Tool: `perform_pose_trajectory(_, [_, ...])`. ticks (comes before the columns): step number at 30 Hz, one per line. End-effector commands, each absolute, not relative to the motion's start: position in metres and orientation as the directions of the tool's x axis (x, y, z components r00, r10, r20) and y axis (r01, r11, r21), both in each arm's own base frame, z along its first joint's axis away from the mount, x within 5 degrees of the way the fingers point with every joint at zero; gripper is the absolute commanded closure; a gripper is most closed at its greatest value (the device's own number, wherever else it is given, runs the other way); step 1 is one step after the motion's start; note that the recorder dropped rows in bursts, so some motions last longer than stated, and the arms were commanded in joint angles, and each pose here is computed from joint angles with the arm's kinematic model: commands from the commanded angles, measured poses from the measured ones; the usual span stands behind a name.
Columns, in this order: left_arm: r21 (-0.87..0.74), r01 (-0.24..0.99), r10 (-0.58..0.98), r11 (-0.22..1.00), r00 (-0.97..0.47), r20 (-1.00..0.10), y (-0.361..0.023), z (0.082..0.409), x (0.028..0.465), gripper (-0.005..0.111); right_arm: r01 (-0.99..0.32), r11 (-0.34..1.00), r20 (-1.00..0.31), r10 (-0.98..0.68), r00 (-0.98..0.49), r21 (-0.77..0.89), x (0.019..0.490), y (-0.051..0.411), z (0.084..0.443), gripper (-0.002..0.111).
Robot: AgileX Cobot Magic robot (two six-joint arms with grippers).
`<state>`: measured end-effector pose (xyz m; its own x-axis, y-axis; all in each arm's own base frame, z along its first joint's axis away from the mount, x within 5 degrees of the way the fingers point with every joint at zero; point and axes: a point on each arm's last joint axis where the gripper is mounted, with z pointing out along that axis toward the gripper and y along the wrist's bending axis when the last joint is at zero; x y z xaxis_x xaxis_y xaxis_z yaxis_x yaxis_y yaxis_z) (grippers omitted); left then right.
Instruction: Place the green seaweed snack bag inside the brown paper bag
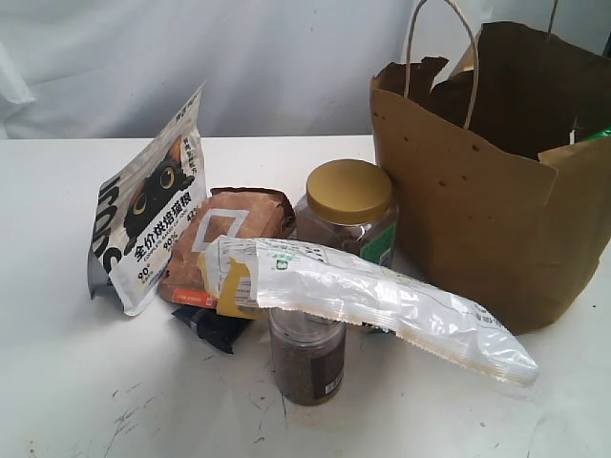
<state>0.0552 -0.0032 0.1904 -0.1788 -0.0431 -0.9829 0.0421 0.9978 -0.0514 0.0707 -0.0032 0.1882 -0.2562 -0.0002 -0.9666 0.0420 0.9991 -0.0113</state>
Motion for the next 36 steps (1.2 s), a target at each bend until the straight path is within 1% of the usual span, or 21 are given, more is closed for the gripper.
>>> perform_pose_trajectory(1, [-0.059,0.040,-0.051,0.997,-0.180,-0.982,-0.003,0.189,0.055,0.107,0.045,0.999,-0.963,-0.007,-0.269,-0.019,0.069,-0.003,0.186,0.108])
perform_pose_trajectory(4, [-0.059,0.040,-0.051,0.997,-0.180,-0.982,-0.003,0.189,0.055,0.107,0.044,0.999,-0.954,-0.005,-0.301,-0.019,0.065,-0.003,0.182,0.108])
perform_pose_trajectory(9, [-0.059,0.040,-0.051,0.997,-0.180,-0.982,-0.003,0.189,0.055,0.107,0.045,0.999,-0.967,-0.007,-0.255,-0.020,0.061,-0.003,0.185,0.108])
perform_pose_trajectory(36, [-0.059,0.040,-0.051,0.997,-0.180,-0.982,-0.003,0.189,0.055,0.107,0.043,0.999,-0.968,-0.013,-0.252,-0.025,0.056,-0.003,0.183,0.108])
